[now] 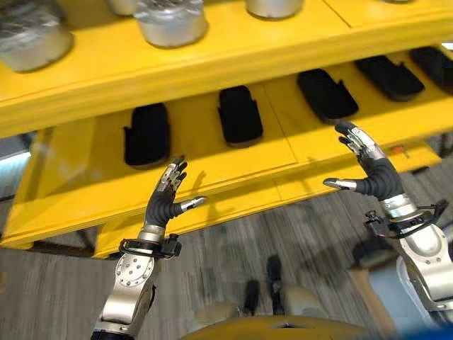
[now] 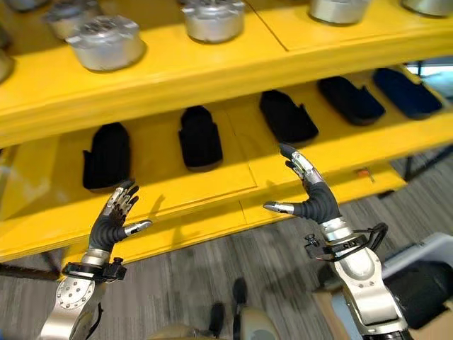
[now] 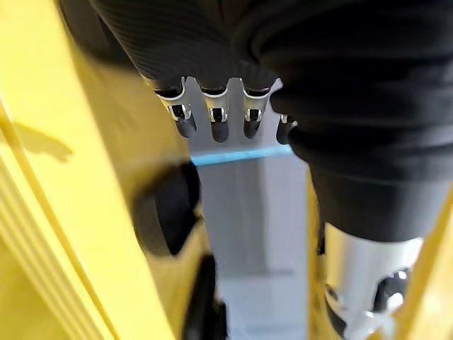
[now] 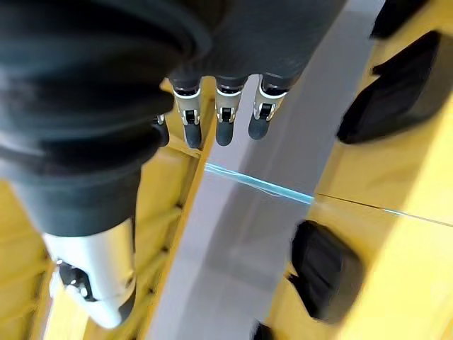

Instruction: Move parts from the plastic box to the shelf.

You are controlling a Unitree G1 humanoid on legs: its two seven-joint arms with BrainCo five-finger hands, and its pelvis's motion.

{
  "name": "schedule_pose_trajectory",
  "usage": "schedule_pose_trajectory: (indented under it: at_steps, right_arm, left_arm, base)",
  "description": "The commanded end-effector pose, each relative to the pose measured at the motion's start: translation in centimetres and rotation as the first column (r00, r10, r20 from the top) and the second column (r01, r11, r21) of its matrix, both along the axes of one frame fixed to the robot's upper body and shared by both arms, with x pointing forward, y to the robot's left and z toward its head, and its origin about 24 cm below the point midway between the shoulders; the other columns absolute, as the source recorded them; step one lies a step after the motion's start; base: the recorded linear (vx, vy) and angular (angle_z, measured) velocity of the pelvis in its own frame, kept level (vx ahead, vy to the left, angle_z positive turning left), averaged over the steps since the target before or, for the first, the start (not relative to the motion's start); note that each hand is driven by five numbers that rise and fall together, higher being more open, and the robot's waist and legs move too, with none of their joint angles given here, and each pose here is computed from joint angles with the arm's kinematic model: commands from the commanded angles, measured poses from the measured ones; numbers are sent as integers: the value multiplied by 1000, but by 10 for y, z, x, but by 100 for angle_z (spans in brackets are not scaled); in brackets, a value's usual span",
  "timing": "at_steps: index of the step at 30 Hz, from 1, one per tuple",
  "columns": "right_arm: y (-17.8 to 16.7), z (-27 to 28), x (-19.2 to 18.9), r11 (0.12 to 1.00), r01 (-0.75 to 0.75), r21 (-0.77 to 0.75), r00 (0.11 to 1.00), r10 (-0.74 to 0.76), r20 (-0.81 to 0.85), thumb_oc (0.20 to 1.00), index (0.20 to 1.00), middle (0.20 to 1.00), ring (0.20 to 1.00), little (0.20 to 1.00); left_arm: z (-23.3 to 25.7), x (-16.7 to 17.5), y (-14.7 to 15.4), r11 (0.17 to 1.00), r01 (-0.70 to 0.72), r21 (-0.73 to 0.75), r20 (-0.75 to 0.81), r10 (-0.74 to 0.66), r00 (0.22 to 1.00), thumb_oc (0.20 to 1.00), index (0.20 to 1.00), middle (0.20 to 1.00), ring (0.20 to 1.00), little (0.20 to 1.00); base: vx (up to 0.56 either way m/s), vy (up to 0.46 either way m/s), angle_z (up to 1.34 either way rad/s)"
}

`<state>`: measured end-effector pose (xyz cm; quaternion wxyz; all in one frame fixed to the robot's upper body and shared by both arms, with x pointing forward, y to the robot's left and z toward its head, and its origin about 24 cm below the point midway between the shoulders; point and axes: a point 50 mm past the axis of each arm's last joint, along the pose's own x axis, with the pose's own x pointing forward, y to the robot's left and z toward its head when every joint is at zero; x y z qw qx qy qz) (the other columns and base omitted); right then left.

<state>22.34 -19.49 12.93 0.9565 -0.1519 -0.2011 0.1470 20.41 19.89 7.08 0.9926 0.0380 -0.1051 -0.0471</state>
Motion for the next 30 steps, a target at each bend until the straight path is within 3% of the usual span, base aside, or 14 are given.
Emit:
schedule_pose_trajectory:
  at_steps: [1, 11, 13, 15, 30]
  right_arm:
    - [9, 18, 0, 995, -55, 81, 993, 46, 110, 1000, 1000, 1000, 1000, 1000]
    - [23, 18, 5, 990, -99, 101, 990, 88, 106, 1000, 1000, 1000, 1000, 1000]
    - [51, 31, 16, 979, -165, 116, 973, 143, 181, 1000, 1000, 1000, 1000, 1000]
    - [54, 31, 20, 983, -158, 98, 974, 138, 181, 1000, 1000, 1000, 1000, 1000]
    - [31, 32, 18, 995, -57, 79, 983, 42, 179, 1000, 1000, 1000, 1000, 1000]
  left_arm:
    - [22, 1, 4, 995, 7, 100, 127, -20, 992, 1000, 1000, 1000, 1000, 1000]
    - [30, 6, 7, 993, -20, 121, 171, -1, 985, 1000, 1000, 1000, 1000, 1000]
    - [44, 11, 13, 985, -80, 153, 236, 42, 971, 1000, 1000, 1000, 1000, 1000]
    - [44, 11, 14, 985, -93, 147, 239, 56, 970, 1000, 1000, 1000, 1000, 1000]
    - [32, 14, 10, 992, -107, 65, 193, 93, 977, 1000, 1000, 1000, 1000, 1000]
  base:
    - [20, 96, -56]
    - [20, 77, -67]
    - [-129, 53, -46]
    - [17, -44, -259]
    - [69, -216, -48]
